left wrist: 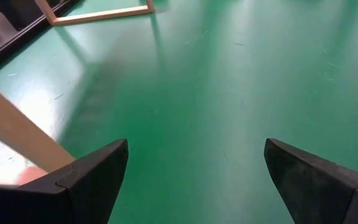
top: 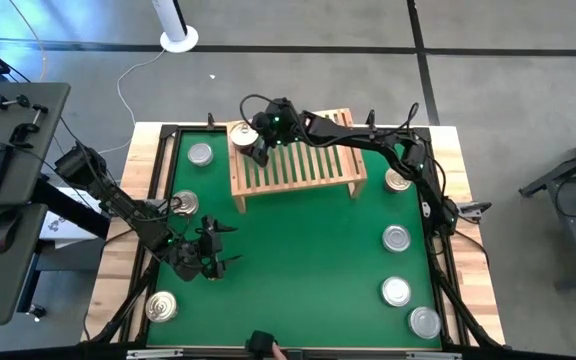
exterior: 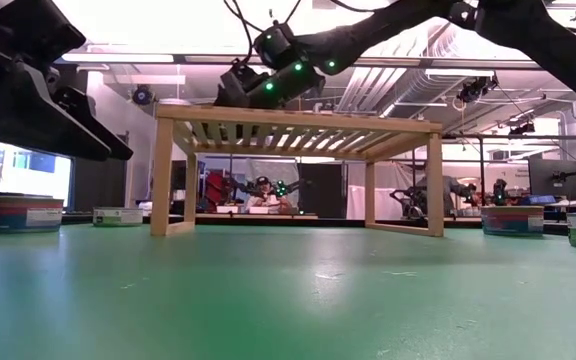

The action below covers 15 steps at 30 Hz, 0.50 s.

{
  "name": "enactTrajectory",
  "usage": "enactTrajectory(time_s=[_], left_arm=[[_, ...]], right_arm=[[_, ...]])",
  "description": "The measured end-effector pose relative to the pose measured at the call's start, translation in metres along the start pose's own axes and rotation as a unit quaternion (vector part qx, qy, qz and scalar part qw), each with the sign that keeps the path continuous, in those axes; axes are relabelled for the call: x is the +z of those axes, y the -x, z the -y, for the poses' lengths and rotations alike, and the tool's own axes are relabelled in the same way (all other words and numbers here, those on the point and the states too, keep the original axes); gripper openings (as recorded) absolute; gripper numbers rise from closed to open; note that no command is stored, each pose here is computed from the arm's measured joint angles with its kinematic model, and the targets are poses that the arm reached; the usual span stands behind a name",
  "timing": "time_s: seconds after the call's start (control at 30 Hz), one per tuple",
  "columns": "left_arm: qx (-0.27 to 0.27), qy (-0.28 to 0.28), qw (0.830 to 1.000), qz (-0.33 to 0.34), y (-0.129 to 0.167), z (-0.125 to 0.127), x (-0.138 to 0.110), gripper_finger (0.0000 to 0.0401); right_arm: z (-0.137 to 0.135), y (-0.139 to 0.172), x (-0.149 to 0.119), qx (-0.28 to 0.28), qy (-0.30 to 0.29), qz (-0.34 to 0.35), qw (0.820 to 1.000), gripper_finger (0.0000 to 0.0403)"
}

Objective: Stack canned seafood by type on shelf
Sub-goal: Put the center blue tuna can on the shelf

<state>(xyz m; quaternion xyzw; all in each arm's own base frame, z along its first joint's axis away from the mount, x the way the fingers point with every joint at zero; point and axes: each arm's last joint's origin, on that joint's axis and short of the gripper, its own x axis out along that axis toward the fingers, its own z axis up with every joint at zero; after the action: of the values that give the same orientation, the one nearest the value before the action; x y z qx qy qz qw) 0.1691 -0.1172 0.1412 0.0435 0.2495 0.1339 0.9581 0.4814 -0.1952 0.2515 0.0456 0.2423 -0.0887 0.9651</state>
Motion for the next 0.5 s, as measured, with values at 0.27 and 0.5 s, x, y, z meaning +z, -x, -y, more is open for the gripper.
enactTrajectory(time_s=[0.27, 0.5], left_arm=[[0.002, 0.001, 1.0, 0.002, 0.0, 0.0, 0.0, 0.0365], [0.001, 0.001, 1.0, 0.001, 0.0, 0.0, 0.0, 0.0365]], right_arm=[[-0.019, 0.024, 0.019, -0.057, 0.059, -0.006, 0.997, 0.0395], [-0.033, 0.026, 0.019, -0.058, 0.105, -0.03, 0.992, 0.0393]])
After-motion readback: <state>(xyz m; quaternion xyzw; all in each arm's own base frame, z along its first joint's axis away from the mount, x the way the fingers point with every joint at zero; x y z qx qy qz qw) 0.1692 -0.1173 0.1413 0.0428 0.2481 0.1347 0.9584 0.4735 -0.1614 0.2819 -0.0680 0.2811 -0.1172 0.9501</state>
